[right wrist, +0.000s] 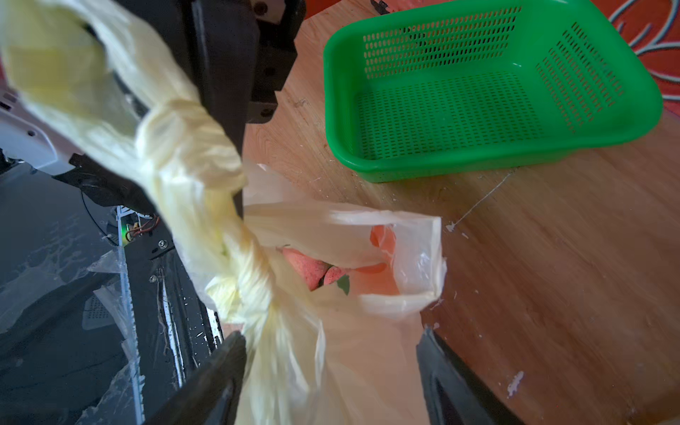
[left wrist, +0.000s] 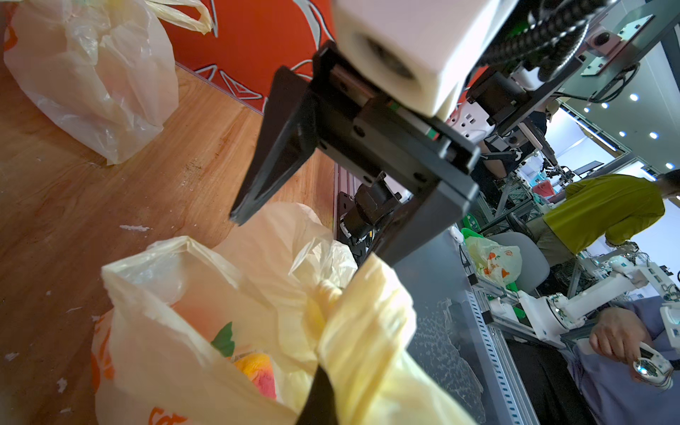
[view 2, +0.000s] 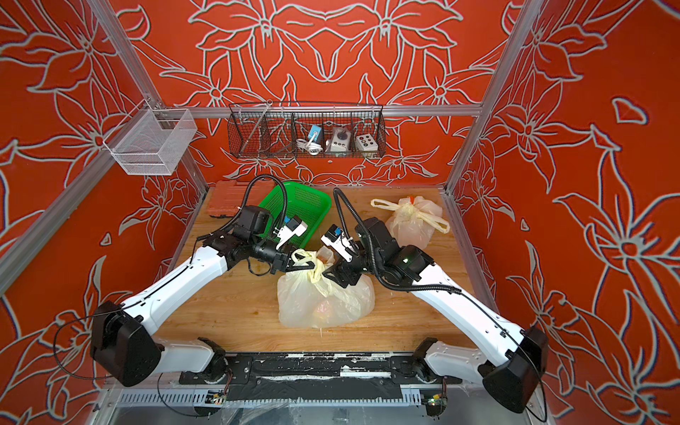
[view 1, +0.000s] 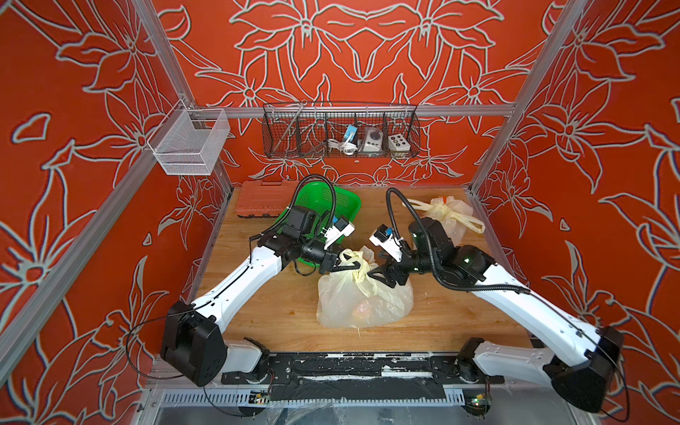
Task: Place the peach into a plastic bag & tie a knot
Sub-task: Cross the plastic bag at the center of the board.
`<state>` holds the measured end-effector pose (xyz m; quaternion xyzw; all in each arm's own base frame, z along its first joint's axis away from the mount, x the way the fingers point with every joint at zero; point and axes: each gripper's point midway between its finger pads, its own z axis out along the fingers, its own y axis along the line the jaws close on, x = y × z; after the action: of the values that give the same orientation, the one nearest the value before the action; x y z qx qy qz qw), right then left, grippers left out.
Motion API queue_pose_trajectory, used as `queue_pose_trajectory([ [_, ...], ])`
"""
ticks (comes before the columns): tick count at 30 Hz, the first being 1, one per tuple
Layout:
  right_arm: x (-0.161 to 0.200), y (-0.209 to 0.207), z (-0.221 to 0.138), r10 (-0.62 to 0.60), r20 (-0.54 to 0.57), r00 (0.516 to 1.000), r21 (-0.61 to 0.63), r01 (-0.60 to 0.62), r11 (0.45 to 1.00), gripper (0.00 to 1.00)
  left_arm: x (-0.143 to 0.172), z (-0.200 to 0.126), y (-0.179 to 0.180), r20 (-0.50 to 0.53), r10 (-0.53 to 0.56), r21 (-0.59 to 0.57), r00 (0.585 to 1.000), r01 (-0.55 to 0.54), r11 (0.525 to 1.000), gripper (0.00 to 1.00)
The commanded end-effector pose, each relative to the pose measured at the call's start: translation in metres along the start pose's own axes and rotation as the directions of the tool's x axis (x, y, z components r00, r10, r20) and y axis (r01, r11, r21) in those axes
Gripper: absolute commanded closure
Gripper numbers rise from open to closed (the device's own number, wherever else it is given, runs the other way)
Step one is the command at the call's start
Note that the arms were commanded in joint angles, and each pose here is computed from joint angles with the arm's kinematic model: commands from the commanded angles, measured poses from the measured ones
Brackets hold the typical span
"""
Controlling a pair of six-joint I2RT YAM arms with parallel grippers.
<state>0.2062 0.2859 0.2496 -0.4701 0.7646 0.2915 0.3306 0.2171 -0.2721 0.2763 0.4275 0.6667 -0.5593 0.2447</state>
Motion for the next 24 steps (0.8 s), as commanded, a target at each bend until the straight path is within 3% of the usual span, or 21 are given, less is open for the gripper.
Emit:
queue_pose_trajectory([
  [1,-0.026,0.013,0.004,-0.101,0.081,0.992,-0.086,0.108,0.990,0.27,-0.001,0.002,-0.010,0.004,0.048,0.052,0.999,-0.048,0.997,1.00],
  [10,-0.034,0.023,0.023,-0.060,0.138,0.989,-0.197,0.087,0.976,0.45,-0.002,0.003,-0.011,0.001,0.052,0.066,0.999,-0.052,0.996,1.00],
  [12,-0.034,0.024,0.026,-0.049,0.139,0.989,-0.212,0.078,0.974,0.55,-0.001,0.004,-0.011,-0.001,0.050,0.066,0.999,-0.050,0.997,1.00],
  [15,-0.032,0.019,0.029,-0.039,0.135,0.990,-0.191,0.065,0.980,0.80,-0.004,0.003,-0.011,0.002,0.054,0.062,0.999,-0.054,0.997,1.00],
  [18,-0.039,0.011,0.031,-0.027,0.160,0.987,-0.151,0.052,0.987,0.93,-0.007,0.003,-0.002,0.006,0.044,0.006,0.999,-0.044,0.999,1.00],
  [21,-0.046,-0.003,0.030,0.012,0.190,0.982,-0.086,0.005,0.996,1.00,-0.003,0.000,0.002,0.008,0.015,-0.052,1.000,-0.015,0.999,0.76],
  [24,-0.044,-0.008,0.027,0.041,0.211,0.977,-0.071,-0.027,0.997,1.00,0.008,-0.008,0.005,0.027,-0.007,-0.100,1.000,0.010,0.995,0.69],
])
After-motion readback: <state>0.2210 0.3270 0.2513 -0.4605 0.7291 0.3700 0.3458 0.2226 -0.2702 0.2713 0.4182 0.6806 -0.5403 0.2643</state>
